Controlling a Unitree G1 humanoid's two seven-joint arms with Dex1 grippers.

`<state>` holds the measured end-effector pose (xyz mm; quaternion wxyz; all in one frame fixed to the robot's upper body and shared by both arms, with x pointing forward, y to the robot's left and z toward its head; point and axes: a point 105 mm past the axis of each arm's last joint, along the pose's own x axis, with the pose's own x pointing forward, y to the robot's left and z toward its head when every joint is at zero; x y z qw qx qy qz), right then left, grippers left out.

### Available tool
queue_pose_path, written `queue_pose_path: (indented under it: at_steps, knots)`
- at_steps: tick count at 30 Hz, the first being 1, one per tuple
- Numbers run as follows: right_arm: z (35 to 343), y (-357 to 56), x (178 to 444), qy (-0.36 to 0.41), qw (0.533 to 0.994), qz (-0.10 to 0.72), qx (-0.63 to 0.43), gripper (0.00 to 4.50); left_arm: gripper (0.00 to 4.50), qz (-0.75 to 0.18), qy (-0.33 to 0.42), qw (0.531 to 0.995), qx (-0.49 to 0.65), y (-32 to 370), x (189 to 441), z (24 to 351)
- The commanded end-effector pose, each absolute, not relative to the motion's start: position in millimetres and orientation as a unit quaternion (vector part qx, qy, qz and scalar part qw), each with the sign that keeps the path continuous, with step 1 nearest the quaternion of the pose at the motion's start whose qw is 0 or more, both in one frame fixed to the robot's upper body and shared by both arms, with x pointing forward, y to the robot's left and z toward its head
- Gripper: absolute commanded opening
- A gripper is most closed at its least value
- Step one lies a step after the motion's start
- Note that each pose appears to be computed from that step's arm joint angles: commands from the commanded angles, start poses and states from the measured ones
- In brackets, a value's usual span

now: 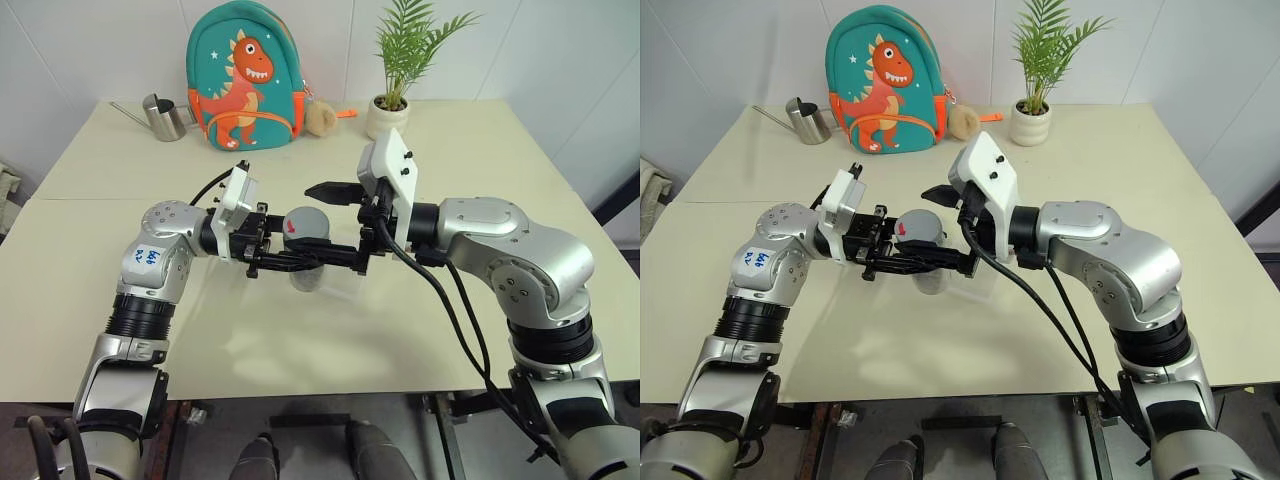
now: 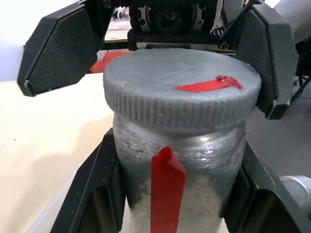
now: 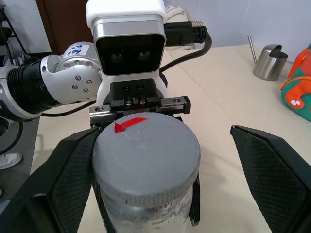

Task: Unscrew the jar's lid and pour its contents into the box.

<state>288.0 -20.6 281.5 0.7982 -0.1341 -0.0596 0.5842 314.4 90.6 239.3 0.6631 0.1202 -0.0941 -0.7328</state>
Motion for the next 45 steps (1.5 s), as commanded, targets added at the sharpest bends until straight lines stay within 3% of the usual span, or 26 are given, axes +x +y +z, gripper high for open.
queue_pose_path:
  at_steps: [1, 45]
  knots:
    - [295.2, -30.3, 285.8, -0.087, 0.805, 0.571, -0.137, 4.48, 2.04, -0.740, -0.113, 0.648, 0.136, 88.2, 308.1, 248.0]
    - [294.7, -22.7, 273.4, -0.084, 0.783, 0.603, -0.127, 4.48, 2.04, -0.737, -0.124, 0.649, 0.142, 86.3, 313.1, 252.2]
